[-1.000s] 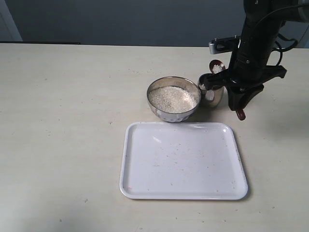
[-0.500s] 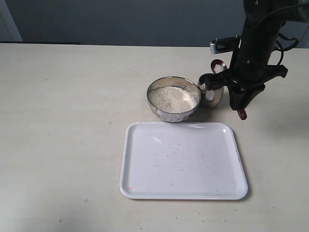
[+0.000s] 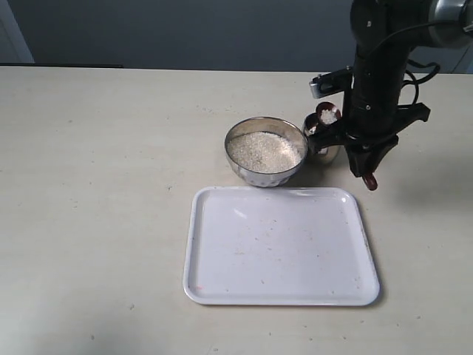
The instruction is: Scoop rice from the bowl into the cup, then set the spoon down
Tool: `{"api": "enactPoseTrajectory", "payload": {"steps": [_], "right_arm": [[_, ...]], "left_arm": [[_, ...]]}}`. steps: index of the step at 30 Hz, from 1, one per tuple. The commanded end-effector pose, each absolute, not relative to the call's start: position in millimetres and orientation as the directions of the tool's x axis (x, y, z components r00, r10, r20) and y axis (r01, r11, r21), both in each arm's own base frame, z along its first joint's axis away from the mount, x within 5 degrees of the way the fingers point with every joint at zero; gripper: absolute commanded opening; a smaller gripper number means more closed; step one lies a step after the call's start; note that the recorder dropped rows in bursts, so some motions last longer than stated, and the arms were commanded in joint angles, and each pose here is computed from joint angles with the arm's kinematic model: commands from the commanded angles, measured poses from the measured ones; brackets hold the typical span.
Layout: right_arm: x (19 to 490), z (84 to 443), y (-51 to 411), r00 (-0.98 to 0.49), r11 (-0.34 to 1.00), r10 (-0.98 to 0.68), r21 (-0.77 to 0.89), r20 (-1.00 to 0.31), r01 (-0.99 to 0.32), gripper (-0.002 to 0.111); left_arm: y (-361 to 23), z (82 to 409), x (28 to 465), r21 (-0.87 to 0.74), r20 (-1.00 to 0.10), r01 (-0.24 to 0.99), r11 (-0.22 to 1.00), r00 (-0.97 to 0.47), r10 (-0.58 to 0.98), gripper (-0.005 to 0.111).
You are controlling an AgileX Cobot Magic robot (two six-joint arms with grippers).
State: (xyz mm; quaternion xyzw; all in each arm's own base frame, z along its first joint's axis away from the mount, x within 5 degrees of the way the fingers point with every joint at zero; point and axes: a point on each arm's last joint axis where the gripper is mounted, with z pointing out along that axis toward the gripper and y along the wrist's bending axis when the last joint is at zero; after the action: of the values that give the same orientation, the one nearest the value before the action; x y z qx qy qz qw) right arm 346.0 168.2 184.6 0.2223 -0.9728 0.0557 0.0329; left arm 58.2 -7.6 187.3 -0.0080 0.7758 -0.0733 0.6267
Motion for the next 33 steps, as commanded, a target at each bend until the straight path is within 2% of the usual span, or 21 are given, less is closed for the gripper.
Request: {"api": "enactPoseTrajectory", "payload": {"steps": [1, 22, 33], "right_arm": [[346, 184, 170, -0.894, 0.883, -0.440, -0.143, 0.083, -0.448, -0.001], [342, 188, 183, -0.834, 0.781, -0.546, -0.315, 0.076, -0.540, -0.001], [333, 173, 174, -0.826, 0.748, -0.546, -0.363, 0.140, -0.556, -0.001]], "left_arm": [[-7, 190, 58, -0.129, -0.974, 0.079, 0.989, -0.198, -0.111, 0.001], [-7, 190, 58, -0.129, -0.974, 0.079, 0.989, -0.198, -0.111, 0.001], [-7, 190, 58, -0.129, -0.974, 0.079, 0.989, -0.198, -0.111, 0.001]]}}
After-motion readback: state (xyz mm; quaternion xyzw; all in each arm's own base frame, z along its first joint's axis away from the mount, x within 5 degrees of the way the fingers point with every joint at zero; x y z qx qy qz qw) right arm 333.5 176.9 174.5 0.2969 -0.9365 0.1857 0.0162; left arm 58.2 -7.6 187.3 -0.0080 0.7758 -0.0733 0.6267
